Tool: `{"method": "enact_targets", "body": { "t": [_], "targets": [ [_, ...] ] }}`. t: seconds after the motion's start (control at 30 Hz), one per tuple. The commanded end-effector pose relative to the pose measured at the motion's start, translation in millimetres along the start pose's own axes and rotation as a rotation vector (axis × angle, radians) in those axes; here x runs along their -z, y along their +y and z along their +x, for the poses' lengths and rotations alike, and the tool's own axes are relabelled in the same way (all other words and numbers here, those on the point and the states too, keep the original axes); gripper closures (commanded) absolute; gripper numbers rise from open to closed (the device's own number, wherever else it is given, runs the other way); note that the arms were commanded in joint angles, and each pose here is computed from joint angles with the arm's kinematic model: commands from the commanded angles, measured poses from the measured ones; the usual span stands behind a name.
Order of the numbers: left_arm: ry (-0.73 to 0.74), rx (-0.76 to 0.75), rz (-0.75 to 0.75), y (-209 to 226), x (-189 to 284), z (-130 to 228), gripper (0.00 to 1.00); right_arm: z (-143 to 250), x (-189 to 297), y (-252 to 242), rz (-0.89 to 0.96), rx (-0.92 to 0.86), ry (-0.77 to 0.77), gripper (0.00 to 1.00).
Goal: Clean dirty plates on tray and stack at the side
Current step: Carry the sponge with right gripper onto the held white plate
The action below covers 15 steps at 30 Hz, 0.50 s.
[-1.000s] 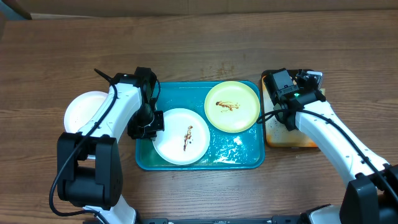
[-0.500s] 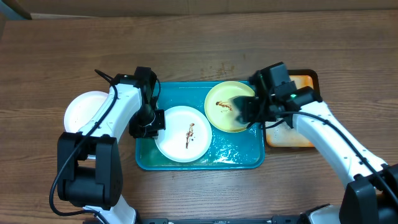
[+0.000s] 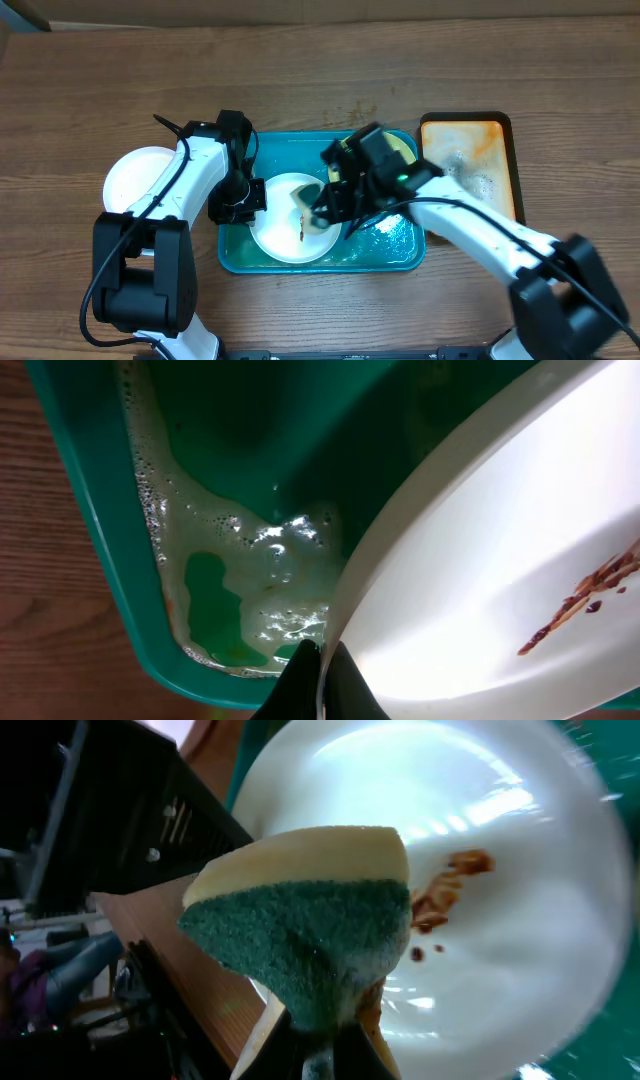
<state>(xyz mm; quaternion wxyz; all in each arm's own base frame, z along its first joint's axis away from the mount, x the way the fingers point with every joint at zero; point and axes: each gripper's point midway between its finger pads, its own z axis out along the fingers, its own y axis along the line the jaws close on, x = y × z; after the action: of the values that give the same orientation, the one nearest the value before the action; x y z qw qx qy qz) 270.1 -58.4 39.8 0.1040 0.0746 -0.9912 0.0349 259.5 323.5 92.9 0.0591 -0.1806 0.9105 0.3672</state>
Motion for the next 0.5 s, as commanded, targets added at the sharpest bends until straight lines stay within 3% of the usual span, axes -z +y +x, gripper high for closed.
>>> {"method": "enact_targets", "body": {
  "t": [0.0, 0.13, 0.47],
  "targets": [
    [-0.002, 0.006, 0.012, -2.3, 1.6, 3.5, 0.96, 11.4, -23.5, 5.7, 0.002, -0.03, 0.041, 0.96],
    [0.001, 0.006, 0.01, -2.0, 1.6, 4.2, 0.96, 10.0, -40.4, -4.6, 0.083, -0.102, 0.012, 0.96],
    [0.006, 0.007, 0.009, -1.7, 1.6, 5.5, 0.96, 5.4, -59.7, -13.2, 0.114, -0.087, -0.014, 0.96]
  ]
}}
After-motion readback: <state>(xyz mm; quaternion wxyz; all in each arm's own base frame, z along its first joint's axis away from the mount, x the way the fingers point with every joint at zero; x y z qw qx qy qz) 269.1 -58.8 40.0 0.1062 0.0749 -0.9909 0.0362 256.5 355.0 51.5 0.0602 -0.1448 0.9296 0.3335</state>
